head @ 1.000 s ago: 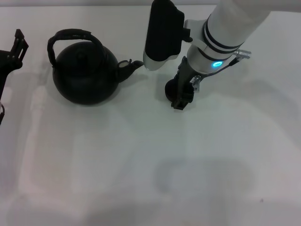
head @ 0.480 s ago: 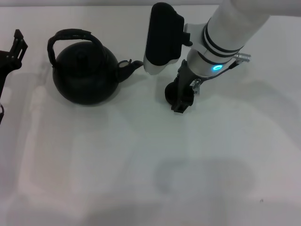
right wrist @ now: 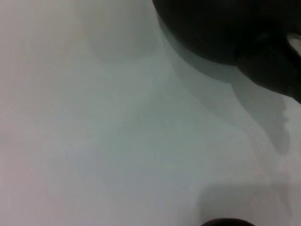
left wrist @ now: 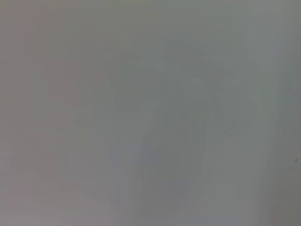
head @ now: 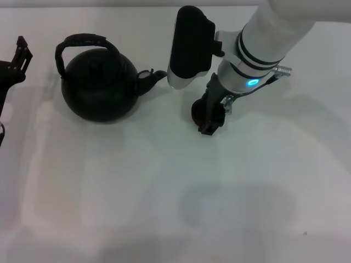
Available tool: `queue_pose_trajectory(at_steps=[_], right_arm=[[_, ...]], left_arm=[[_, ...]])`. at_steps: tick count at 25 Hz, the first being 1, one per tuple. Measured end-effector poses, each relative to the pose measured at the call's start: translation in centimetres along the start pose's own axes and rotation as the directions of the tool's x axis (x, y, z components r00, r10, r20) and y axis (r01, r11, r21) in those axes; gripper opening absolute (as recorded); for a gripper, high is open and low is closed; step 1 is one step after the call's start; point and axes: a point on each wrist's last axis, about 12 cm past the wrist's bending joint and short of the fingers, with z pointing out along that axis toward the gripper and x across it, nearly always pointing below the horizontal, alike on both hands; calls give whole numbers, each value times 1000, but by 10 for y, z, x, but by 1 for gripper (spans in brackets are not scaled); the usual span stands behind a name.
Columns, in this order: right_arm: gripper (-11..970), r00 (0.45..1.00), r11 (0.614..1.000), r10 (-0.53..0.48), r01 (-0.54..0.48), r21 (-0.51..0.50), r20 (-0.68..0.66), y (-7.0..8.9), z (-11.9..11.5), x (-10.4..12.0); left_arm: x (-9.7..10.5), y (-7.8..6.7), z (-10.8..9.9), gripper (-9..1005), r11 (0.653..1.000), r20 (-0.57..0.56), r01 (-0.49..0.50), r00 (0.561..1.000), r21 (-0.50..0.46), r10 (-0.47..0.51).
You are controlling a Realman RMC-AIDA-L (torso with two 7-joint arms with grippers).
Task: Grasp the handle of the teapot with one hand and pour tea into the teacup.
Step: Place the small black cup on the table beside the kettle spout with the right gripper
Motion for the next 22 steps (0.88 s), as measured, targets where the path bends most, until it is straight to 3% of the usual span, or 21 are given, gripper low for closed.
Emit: queue_pose_trajectory(at_steps=[11, 22], right_arm=[[811, 999, 1000, 19, -19, -7, 29, 1, -2, -1], [843, 981, 992, 125, -124, -17, 147, -9, -9, 10]], left_arm=[[0, 0, 0, 815, 1000, -2, -1, 1000, 2, 1], [1, 1, -3, 815, 1000, 2, 3, 1000, -16, -3]])
